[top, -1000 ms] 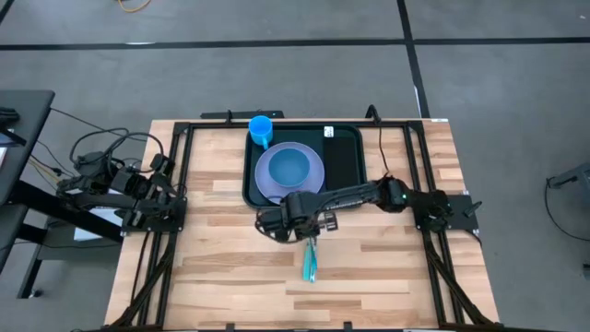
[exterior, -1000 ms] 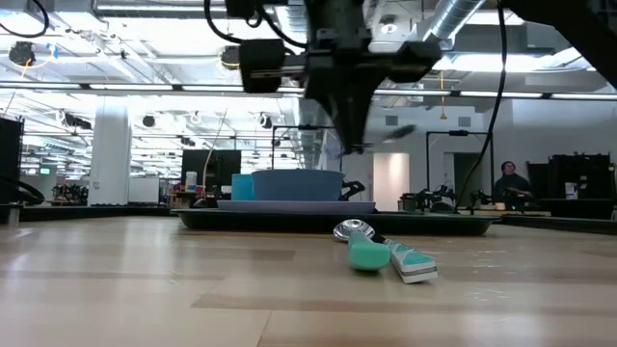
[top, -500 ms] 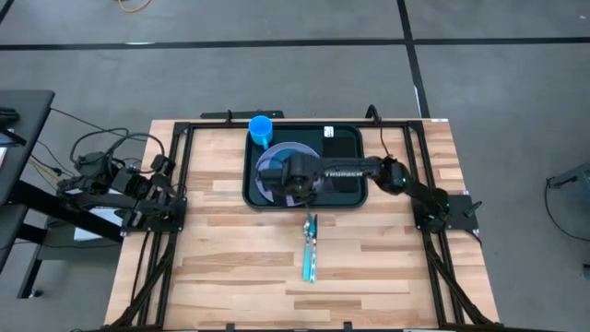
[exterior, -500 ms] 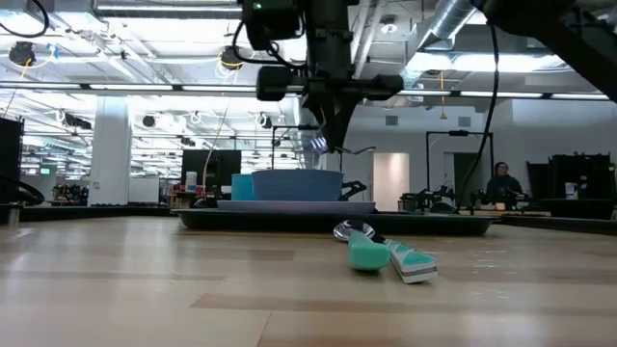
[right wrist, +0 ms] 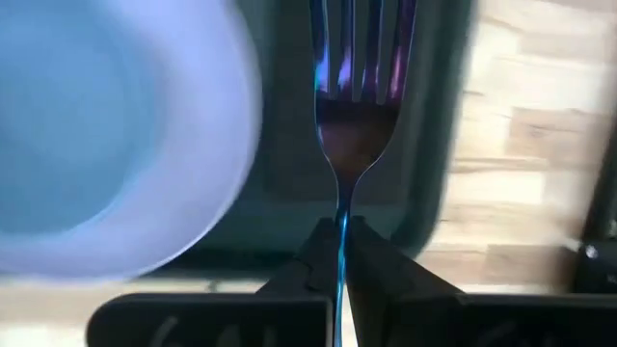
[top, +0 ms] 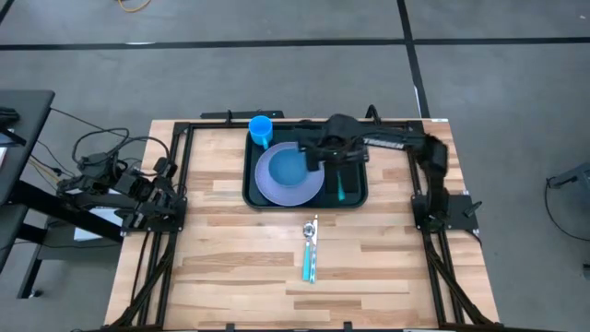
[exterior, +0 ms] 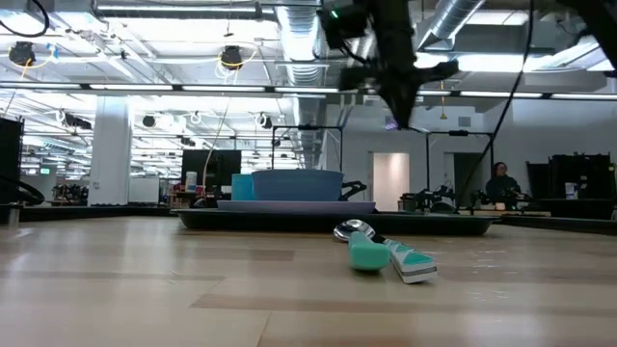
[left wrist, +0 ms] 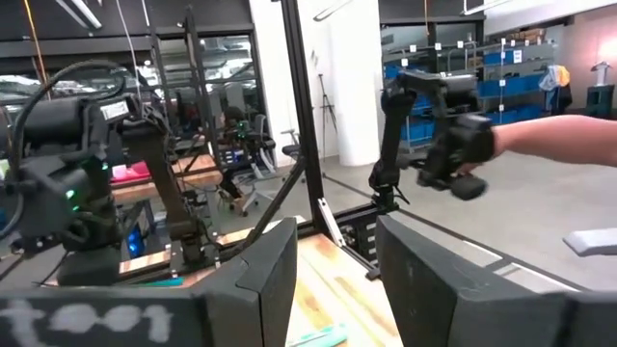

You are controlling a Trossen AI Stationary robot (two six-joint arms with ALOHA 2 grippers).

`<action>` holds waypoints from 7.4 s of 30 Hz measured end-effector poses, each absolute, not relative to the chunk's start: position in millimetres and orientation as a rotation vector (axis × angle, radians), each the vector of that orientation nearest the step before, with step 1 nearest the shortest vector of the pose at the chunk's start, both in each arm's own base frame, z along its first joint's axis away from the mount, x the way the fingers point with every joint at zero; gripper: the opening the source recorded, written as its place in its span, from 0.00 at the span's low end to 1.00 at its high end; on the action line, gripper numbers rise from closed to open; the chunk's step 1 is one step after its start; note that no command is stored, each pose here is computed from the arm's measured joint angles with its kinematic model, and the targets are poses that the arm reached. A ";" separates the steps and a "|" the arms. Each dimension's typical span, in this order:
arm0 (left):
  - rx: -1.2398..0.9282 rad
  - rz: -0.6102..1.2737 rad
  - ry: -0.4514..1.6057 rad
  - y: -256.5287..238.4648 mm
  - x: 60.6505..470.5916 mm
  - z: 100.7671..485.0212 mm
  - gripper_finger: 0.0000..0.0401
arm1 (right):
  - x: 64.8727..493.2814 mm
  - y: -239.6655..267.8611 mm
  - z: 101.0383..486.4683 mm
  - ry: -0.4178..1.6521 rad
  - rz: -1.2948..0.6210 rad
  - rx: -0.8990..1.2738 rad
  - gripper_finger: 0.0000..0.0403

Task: Set up tray
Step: Put the blue fork on the black napkin, then put the blue spoon on the black napkin to the left of the blue fork

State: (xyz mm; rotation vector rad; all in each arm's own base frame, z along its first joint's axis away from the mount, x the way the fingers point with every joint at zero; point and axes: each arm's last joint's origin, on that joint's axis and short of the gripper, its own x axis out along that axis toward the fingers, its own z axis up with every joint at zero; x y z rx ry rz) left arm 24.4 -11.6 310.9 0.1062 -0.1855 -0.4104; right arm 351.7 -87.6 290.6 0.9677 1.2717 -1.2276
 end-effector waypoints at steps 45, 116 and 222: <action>0.142 -0.401 -0.127 -11.4 25.4 304.6 0.33 | 300.3 -184.6 186.4 1.107 -1.095 1.143 0.00; 0.045 -0.382 -0.177 -10.7 24.6 311.4 0.33 | 375.8 76.4 215.4 0.979 -0.795 1.294 0.08; -0.071 -0.452 -0.231 -12.3 25.0 320.2 0.33 | 389.3 102.8 156.6 1.065 -0.888 1.303 0.33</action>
